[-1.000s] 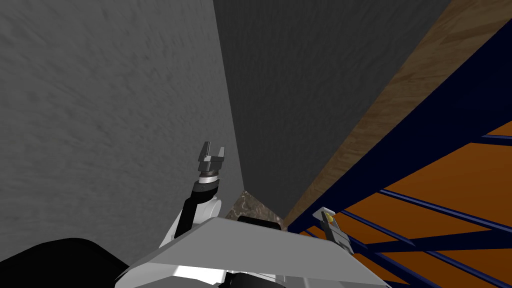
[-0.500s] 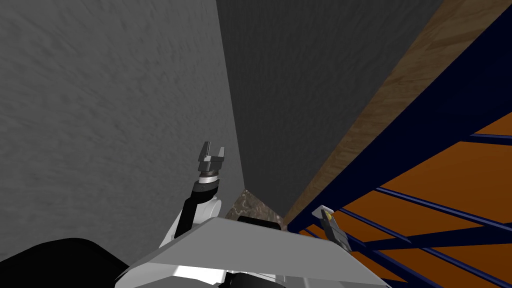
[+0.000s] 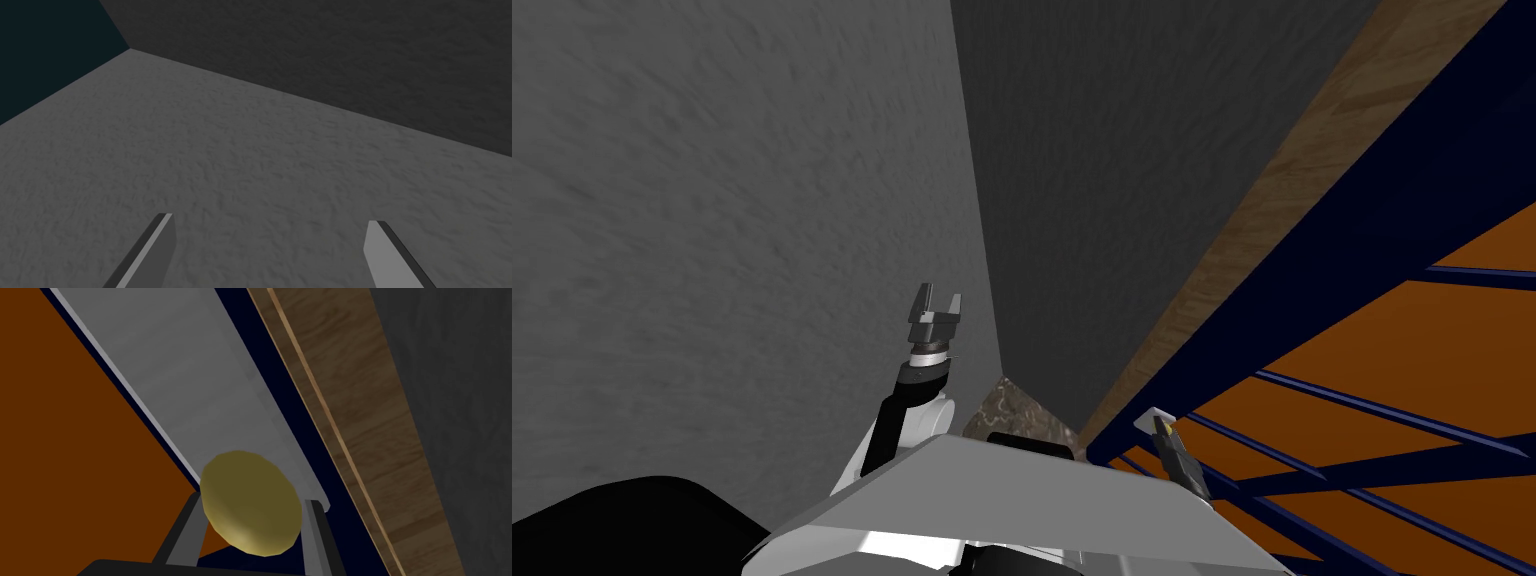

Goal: Pull the door open

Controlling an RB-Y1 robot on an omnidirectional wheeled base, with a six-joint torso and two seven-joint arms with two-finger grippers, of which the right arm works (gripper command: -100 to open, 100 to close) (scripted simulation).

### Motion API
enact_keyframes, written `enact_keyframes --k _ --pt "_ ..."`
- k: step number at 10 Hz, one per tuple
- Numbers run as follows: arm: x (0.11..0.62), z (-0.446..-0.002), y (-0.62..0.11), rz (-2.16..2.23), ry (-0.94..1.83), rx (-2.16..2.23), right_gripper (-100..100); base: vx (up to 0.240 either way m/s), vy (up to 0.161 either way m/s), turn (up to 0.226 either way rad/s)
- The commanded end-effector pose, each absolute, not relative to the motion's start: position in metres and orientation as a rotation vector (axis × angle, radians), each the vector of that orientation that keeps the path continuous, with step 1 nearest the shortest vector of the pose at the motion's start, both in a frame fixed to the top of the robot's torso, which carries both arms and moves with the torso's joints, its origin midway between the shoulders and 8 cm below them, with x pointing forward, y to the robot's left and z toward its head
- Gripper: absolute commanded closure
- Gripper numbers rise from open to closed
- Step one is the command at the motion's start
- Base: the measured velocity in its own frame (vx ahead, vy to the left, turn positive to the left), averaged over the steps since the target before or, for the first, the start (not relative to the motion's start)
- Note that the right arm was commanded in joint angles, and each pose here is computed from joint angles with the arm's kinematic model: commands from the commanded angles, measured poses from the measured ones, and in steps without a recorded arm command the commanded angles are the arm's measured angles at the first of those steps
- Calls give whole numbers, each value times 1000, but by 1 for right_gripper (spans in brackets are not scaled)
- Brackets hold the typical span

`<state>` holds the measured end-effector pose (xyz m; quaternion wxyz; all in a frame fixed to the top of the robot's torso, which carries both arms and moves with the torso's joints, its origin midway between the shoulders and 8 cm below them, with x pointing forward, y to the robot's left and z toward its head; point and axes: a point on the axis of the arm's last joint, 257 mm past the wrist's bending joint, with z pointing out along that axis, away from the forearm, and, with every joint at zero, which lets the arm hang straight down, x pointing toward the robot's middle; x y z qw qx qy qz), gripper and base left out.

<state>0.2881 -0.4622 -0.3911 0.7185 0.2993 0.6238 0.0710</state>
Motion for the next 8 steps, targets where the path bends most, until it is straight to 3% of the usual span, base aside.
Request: enact_keyframes --k 1,8 --pt "292 -390 -461 209 1354 707 100 -56 -9 47" --pt "302 -388 -461 375 1266 849 100 -41 -7 27"
